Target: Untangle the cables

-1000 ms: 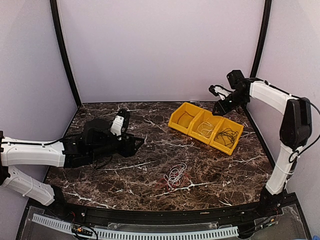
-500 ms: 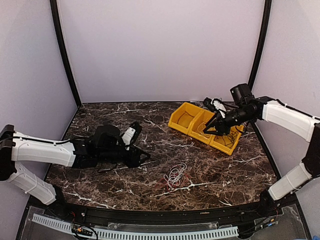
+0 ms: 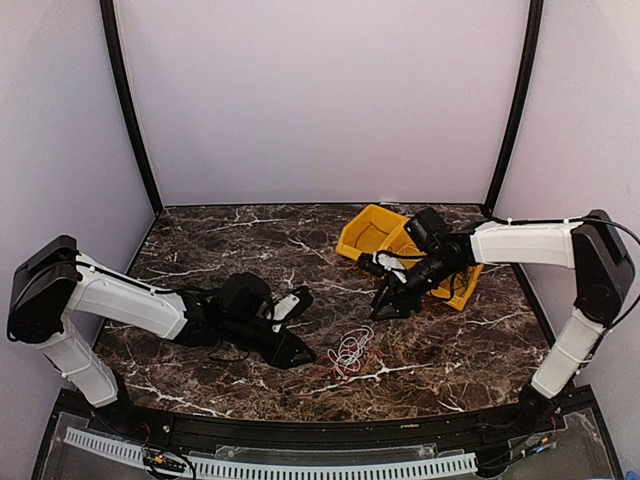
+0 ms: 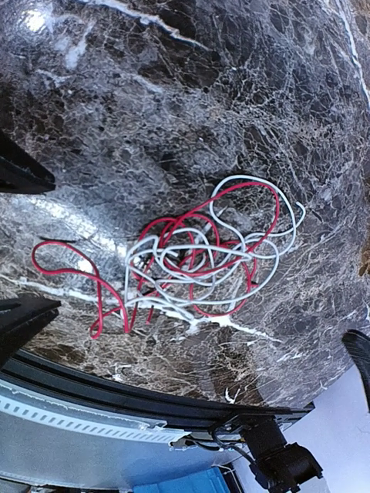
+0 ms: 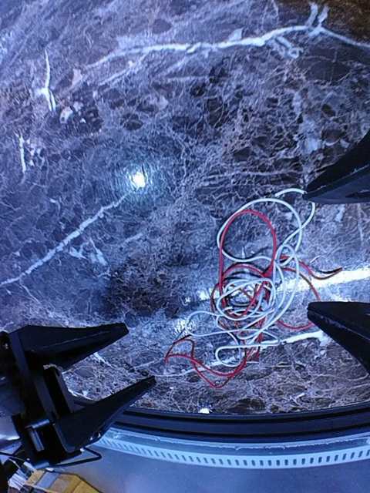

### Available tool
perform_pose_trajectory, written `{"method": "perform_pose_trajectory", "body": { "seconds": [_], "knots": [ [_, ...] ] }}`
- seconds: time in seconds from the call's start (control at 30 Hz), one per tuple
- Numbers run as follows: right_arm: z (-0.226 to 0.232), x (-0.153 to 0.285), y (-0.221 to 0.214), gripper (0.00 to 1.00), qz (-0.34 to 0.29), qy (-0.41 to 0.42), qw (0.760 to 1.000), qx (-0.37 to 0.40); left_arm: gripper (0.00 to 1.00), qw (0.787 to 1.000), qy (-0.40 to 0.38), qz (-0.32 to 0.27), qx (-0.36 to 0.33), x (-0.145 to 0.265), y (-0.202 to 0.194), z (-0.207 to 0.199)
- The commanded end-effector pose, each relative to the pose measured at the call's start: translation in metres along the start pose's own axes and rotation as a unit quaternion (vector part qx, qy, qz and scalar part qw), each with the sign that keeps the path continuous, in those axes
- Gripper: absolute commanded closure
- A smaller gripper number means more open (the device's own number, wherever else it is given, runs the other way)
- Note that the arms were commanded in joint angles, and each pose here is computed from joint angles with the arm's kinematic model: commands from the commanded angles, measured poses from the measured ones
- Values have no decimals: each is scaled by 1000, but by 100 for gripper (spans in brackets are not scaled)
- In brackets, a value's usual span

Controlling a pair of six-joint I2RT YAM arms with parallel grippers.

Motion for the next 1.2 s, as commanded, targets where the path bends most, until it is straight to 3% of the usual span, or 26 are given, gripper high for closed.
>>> {"method": "perform_pose_trajectory", "body": {
  "seconds": [0.0,0.1,0.33,0.83,1.0,1.17],
  "knots": [
    [1,-23,10,55,-2,37,999,18,54,999,0,-36,6,-2,19,-6],
    [-2,-37,7,55,16,49,999,17,54,996,41,-82,17,6,28,7],
    [9,-54,4,55,34,76,996,30,51,984,39,-169,51,29,34,12],
    [15,-72,-4,57,60,104,993,23,52,990,-2,-136,49,10,32,2],
    [16,-77,-6,69,65,116,991,18,52,991,-4,-123,47,4,32,-1],
    [17,-76,-4,94,62,118,991,21,52,991,-5,-126,46,3,32,-1]
  ]
}}
Point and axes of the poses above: each gripper's point midway between its finger pads, its own x axis back along the fingers, its own z axis along the line the jaws close on, y = z × x, the point moved 2 cm from there along x, back along the fingers, and after that the axes turned 8 degrees about x, right-handed, at the moved point
